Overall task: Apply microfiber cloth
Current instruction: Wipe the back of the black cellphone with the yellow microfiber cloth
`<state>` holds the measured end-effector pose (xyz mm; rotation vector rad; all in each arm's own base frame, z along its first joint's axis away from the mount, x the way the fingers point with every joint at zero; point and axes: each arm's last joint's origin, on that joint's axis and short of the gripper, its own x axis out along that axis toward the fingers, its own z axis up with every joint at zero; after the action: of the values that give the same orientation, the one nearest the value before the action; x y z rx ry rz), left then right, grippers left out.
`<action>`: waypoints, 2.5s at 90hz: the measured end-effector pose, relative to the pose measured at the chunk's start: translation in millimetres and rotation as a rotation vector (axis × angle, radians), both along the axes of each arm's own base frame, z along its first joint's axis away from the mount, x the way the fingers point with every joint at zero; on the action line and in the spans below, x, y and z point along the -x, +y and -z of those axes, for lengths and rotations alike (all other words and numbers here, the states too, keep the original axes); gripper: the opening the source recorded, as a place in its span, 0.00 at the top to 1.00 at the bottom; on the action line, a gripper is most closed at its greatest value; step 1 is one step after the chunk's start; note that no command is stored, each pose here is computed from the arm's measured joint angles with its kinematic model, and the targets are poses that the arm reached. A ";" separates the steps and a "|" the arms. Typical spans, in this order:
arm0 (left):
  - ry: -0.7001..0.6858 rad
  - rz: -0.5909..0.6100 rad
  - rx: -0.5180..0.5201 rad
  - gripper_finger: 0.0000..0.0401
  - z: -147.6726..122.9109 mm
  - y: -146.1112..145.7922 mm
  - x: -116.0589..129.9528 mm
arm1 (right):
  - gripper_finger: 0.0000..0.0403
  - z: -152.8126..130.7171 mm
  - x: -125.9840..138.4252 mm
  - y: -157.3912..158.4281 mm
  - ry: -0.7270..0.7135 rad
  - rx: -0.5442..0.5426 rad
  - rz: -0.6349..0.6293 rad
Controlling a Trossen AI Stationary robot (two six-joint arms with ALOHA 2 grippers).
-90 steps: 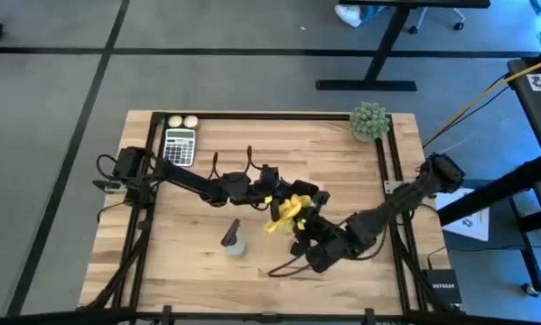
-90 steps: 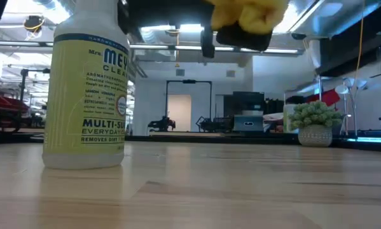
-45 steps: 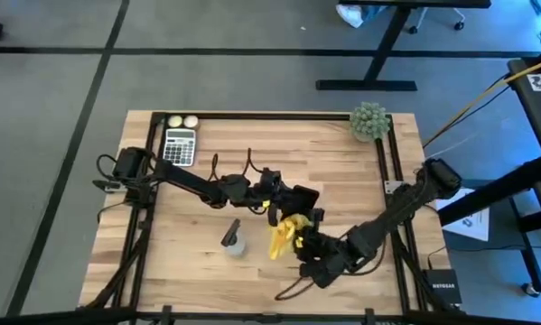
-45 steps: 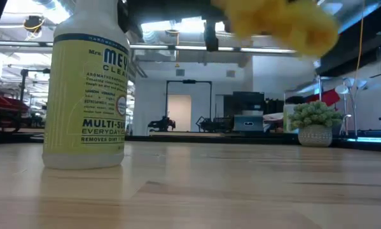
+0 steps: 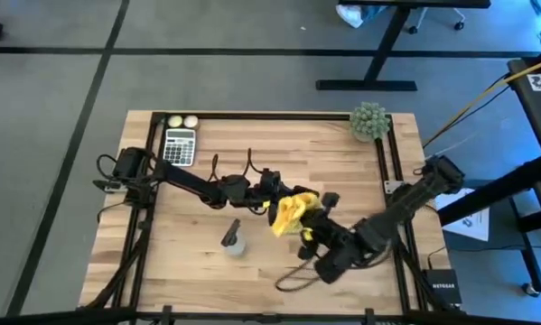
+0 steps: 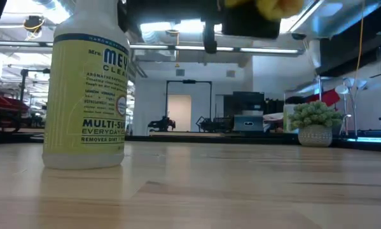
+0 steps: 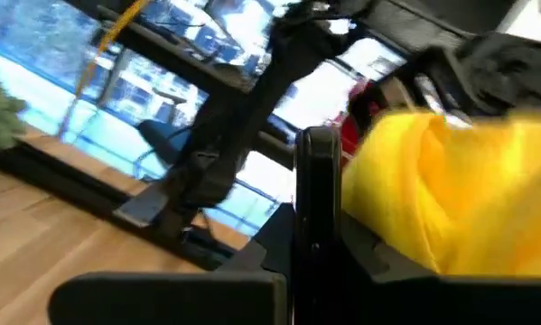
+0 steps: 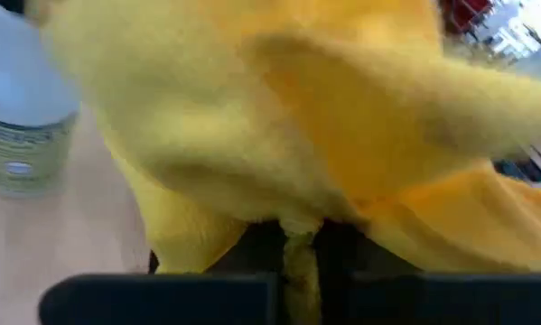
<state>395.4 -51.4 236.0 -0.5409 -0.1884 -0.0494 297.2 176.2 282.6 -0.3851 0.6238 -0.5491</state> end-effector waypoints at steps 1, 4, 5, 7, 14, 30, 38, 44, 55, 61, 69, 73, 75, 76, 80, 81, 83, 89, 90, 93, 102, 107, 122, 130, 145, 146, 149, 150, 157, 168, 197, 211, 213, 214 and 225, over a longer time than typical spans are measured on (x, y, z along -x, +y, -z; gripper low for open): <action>0.002 0.000 -0.001 0.96 0.2 0.0 0.0 | 0.98 1.7 -1.4 -0.1 0.001 -0.006 0.000; 0.003 0.000 -0.003 0.96 0.4 0.0 0.0 | 0.98 7.0 -5.1 -0.5 0.016 -0.029 -0.005; 0.003 0.001 -0.003 0.96 0.4 0.0 0.1 | 0.98 8.7 -6.2 -0.7 0.023 -0.036 -0.007; 0.000 0.005 -0.003 0.96 0.1 -0.1 0.1 | 0.98 12.7 -7.8 -0.8 0.046 -0.055 -0.017; 0.006 0.009 -0.012 0.96 1.1 -0.6 -0.1 | 0.98 27.8 -12.5 3.1 0.110 -0.099 -0.048; -0.011 0.022 -0.010 0.96 -0.1 0.0 -0.1 | 0.98 45.0 -7.2 21.0 0.255 -0.213 -0.159; -0.025 0.031 -0.003 0.96 -3.2 -0.2 0.2 | 0.98 43.2 5.4 29.1 0.335 -0.229 -0.179; -0.028 0.031 0.001 0.96 -4.1 0.0 0.3 | 0.98 25.1 19.1 33.7 0.320 -0.220 -0.168; -0.022 0.031 -0.003 0.96 -3.5 -0.1 0.1 | 0.98 -19.2 49.0 36.3 0.206 -0.154 -0.137; -0.023 0.031 -0.003 0.96 -3.6 0.0 0.2 | 0.98 -33.6 61.9 36.4 0.151 -0.124 -0.119; -0.019 0.031 -0.003 0.96 -3.2 0.0 0.1 | 0.98 -47.9 77.3 34.6 0.062 -0.070 -0.097; -0.018 0.030 -0.003 0.96 -3.2 0.3 0.0 | 0.98 -52.8 82.3 33.1 0.007 -0.043 -0.085; -0.019 0.030 -0.003 0.96 -3.2 0.3 0.0 | 0.98 -54.3 83.5 32.4 -0.021 -0.030 -0.076; -0.018 0.030 -0.003 0.96 -3.2 0.3 0.0 | 0.98 -54.7 83.6 32.2 -0.035 -0.025 -0.071; -0.018 0.029 -0.003 0.96 -3.2 0.3 0.0 | 0.98 -54.0 82.6 32.0 -0.078 -0.010 -0.057; -0.018 0.029 -0.003 0.96 -3.2 0.3 0.0 | 0.98 -53.6 82.1 32.1 -0.085 -0.010 -0.055; -0.018 0.029 -0.003 0.96 -3.2 0.3 0.0 | 0.98 -52.3 81.0 32.3 -0.094 -0.009 -0.052; -0.018 0.029 -0.003 0.96 -2.9 0.3 0.0 | 0.98 -43.8 72.2 29.7 -0.090 -0.008 -0.033; -0.018 0.029 -0.003 0.96 -3.0 0.3 0.0 | 0.98 -41.6 70.1 29.2 -0.086 -0.010 -0.030; -0.018 0.029 -0.003 0.96 -3.0 0.3 0.0 | 0.98 -34.4 63.2 27.3 -0.071 -0.025 -0.021; -0.020 0.028 -0.004 0.96 -3.0 0.4 0.1 | 0.98 -7.0 41.2 18.9 0.017 -0.054 -0.006; -0.015 0.026 -0.012 0.96 -2.1 0.3 0.2 | 0.98 1.4 30.6 15.0 0.021 -0.055 -0.004; -0.016 0.023 -0.026 0.96 -1.7 1.1 0.0 | 0.98 0.3 21.6 0.3 0.037 -0.003 0.026; -0.017 0.014 -0.027 0.96 -1.8 2.0 0.0 | 0.98 -11.4 31.3 -9.8 0.040 0.029 0.071; -0.010 0.017 -0.024 0.96 -1.3 3.2 -0.6 | 0.98 -34.4 54.9 -22.8 -0.013 0.020 0.149; -0.007 0.019 -0.024 0.96 -1.0 3.1 -0.6 | 0.98 -35.3 56.2 -22.6 -0.016 0.019 0.149; -0.004 0.026 -0.026 0.96 -0.6 3.3 -0.7 | 0.98 -37.6 59.1 -21.7 -0.028 0.018 0.145; -0.004 0.029 -0.026 0.96 -0.6 3.3 -0.7 | 0.98 -38.2 59.5 -21.4 -0.032 0.018 0.143; -0.006 0.043 -0.026 0.96 -0.7 1.5 -0.5 | 0.98 -41.2 59.2 -14.8 -0.066 -0.008 0.115; -0.011 0.022 -0.006 0.96 -1.3 1.4 -0.3 | 0.98 -36.7 42.8 3.0 -0.099 -0.064 0.040; -0.043 0.012 0.019 0.96 -3.0 0.2 1.0 | 0.98 -2.7 -17.3 1.1 -0.054 -0.015 0.026; -0.059 0.025 0.018 0.96 -4.5 0.0 1.3 | 0.98 -6.6 -10.9 -3.1 -0.043 0.032 0.048; -0.059 0.029 0.018 0.96 -4.7 -0.2 1.2 | 0.98 -8.0 -7.8 -3.4 -0.038 0.039 0.048; -0.060 0.032 0.018 0.96 -4.8 -0.2 1.2 | 0.98 -8.9 -6.2 -3.7 -0.035 0.041 0.048; -0.071 0.050 0.018 0.96 -6.1 -1.2 1.7 | 0.98 -20.8 17.7 -6.8 -0.013 0.034 0.056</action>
<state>393.7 -52.7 242.1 -0.5622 -0.2445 -0.1152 279.4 169.4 303.5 -0.3966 0.6148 -0.6164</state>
